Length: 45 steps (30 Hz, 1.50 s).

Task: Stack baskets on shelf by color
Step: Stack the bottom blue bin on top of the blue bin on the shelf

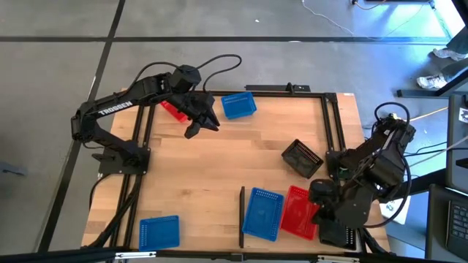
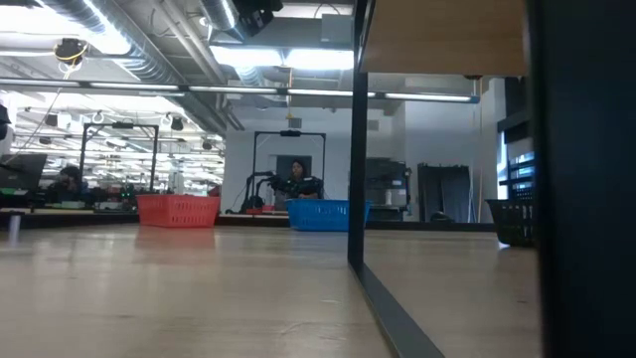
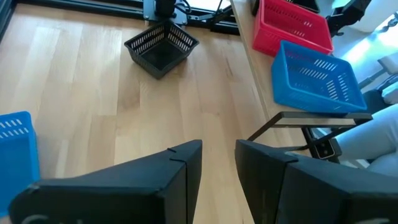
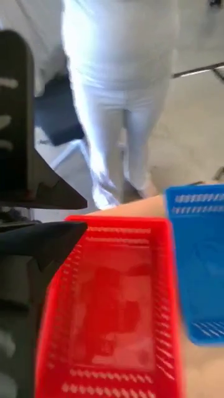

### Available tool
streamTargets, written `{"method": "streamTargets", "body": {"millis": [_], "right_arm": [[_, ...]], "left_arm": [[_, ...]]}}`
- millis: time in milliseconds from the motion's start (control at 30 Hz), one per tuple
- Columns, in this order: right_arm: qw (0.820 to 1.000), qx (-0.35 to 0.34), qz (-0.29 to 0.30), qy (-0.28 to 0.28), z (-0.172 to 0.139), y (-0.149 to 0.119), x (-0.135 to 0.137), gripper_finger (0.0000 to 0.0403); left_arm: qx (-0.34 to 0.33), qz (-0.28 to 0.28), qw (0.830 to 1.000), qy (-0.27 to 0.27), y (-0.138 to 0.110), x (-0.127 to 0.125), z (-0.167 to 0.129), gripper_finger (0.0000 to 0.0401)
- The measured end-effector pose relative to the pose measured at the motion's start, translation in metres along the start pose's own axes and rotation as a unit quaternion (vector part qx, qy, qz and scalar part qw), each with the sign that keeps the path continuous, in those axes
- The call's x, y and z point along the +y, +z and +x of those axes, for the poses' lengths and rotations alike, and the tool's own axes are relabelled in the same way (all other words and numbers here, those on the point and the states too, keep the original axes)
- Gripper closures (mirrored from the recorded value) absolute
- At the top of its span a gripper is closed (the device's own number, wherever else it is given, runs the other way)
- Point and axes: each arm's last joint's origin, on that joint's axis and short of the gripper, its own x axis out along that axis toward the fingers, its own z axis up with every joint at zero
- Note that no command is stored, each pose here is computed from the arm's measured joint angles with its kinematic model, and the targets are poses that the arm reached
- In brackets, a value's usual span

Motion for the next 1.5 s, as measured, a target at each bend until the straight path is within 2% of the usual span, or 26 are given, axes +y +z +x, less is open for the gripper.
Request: {"method": "streamTargets", "body": {"millis": [133,233,433,567,733,900,1100,1233,1300,1500], "right_arm": [[0.997,-0.061,-0.029,-0.03,-0.005,0.004,-0.003,0.0361],[0.99,-0.109,-0.056,-0.072,-0.011,0.006,-0.008,0.0361],[0.961,-0.194,-0.075,-0.182,-0.026,0.009,-0.023,0.0361],[0.948,-0.227,-0.083,-0.208,-0.033,0.014,-0.03,0.0361],[0.929,-0.273,-0.085,-0.235,-0.044,0.026,-0.04,0.0361],[0.899,-0.326,-0.092,-0.279,-0.057,0.039,-0.052,0.0361],[0.881,-0.339,-0.086,-0.317,-0.064,0.054,-0.065,0.0361],[0.881,-0.329,-0.082,-0.329,-0.065,0.061,-0.07,0.0361],[0.89,-0.313,-0.076,-0.322,-0.065,0.063,-0.072,0.0361],[0.921,-0.222,-0.141,-0.287,-0.061,0.063,-0.071,0.0361]], "left_arm": [[0.0,0.0,1.0,0.0,0.0,0.0,0.0,0.0312],[0.003,-0.001,1.0,0.0,-0.001,-0.001,-0.002,0.0312],[0.057,-0.032,0.998,0.005,-0.015,-0.012,-0.017,0.0312],[0.097,-0.072,0.992,0.036,-0.023,-0.027,-0.022,0.0312],[0.156,-0.152,0.974,0.069,-0.036,-0.051,-0.026,0.0312],[0.211,-0.21,0.95,0.097,-0.047,-0.076,-0.022,0.0312],[0.297,-0.25,0.916,0.106,-0.066,-0.113,-0.022,0.0312],[0.322,-0.245,0.91,0.088,-0.074,-0.138,-0.019,0.0312],[0.336,-0.244,0.906,0.083,-0.08,-0.149,-0.018,0.0312],[0.39,-0.174,0.903,0.052,-0.11,-0.18,-0.008,0.0312]]}}
